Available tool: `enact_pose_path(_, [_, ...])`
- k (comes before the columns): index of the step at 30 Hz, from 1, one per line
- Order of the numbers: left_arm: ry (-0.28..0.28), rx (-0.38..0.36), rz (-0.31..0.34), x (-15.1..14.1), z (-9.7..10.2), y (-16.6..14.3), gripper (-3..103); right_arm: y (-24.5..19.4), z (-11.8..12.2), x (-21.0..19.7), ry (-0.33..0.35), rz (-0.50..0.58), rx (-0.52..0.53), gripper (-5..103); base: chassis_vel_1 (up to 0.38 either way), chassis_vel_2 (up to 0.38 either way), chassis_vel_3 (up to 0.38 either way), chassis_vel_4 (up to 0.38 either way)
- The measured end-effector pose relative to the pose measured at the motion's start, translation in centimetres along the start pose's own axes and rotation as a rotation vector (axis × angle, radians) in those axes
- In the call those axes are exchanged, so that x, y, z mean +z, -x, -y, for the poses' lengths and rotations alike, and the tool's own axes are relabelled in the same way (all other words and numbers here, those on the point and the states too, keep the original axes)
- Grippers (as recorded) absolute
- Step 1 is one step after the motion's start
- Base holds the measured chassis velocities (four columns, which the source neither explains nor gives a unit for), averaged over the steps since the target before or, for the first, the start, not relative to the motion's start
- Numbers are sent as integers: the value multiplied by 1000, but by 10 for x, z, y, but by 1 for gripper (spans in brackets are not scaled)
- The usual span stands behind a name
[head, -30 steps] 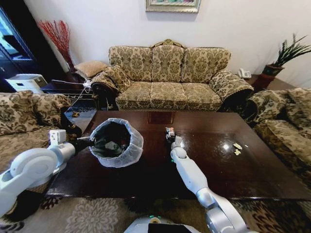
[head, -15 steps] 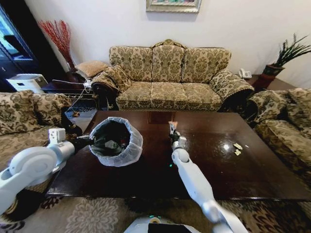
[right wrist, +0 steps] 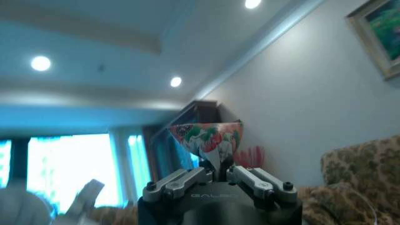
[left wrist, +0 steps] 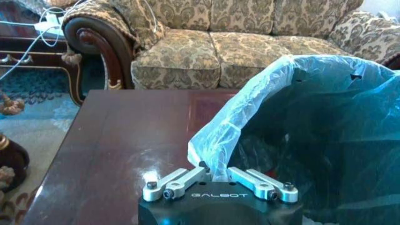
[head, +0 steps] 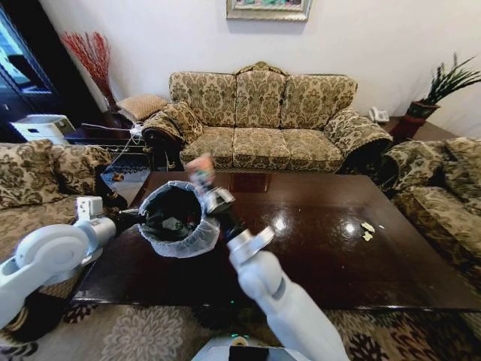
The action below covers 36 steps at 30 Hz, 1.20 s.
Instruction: Move to the front of the table and place the trash on the table into the trash bin.
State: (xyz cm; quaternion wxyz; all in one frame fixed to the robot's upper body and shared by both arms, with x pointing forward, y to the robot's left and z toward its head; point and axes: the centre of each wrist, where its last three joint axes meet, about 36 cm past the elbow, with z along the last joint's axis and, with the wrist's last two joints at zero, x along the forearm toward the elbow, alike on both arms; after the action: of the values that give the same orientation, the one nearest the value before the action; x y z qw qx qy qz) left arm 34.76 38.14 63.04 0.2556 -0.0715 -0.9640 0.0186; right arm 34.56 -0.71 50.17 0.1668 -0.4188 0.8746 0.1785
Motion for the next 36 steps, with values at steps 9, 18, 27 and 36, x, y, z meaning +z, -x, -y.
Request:
enact_pose_path(9, [-16, 13, 10, 6, 6, -6, 0, -7, -1, 25, -96, -38, -5, 28, 0, 0, 0, 0])
enact_pose_path(18, [-11, 16, 11, 5, 7, -6, 0, -9, 4, 25, -106, -39, 3, 55, 0, 0, 0, 0])
enact_pose_path(27, [-12, 23, 12, 7, 9, -7, 0, -12, 10, 23, -104, -11, 39, 93, 0, 0, 0, 0])
enact_pose_path(36, [-20, 26, 33, 5, 11, -12, 0, -80, 61, 18, -111, -132, 562, 100, 0, 0, 0, 0])
